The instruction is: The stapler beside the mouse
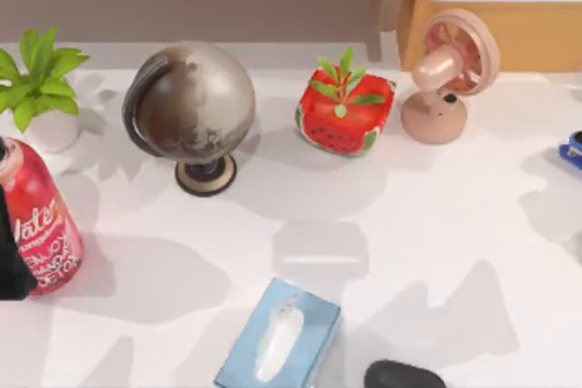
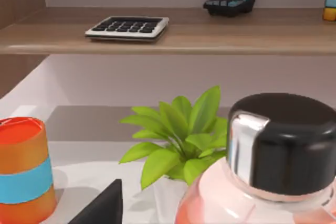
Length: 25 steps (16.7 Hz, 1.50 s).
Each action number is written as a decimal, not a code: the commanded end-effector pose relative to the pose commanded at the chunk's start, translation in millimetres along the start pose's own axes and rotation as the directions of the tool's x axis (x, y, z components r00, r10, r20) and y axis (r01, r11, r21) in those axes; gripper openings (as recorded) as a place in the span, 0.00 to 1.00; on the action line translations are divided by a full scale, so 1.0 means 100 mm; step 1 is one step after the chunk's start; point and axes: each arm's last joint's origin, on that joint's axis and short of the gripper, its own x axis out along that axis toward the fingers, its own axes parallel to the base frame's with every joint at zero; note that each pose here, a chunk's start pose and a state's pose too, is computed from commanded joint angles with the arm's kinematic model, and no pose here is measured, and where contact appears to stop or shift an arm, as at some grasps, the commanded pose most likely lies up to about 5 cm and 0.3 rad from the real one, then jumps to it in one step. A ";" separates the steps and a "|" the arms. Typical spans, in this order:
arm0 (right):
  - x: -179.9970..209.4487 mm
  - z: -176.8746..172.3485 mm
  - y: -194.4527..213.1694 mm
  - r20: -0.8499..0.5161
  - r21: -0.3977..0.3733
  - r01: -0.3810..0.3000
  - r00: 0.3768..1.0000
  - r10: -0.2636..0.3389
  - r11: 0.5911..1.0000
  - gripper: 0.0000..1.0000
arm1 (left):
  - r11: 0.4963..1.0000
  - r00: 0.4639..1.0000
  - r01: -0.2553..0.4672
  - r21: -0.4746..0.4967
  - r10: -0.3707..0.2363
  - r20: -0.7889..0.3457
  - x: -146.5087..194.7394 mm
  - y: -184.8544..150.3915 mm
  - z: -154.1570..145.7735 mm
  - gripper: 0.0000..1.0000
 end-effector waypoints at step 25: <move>2.64 0.33 -0.21 -0.688 -0.124 -0.572 0.638 0.345 0.811 1.00 | 1.000 1.000 0.000 0.000 0.000 0.000 0.00 0.00 0.00 1.00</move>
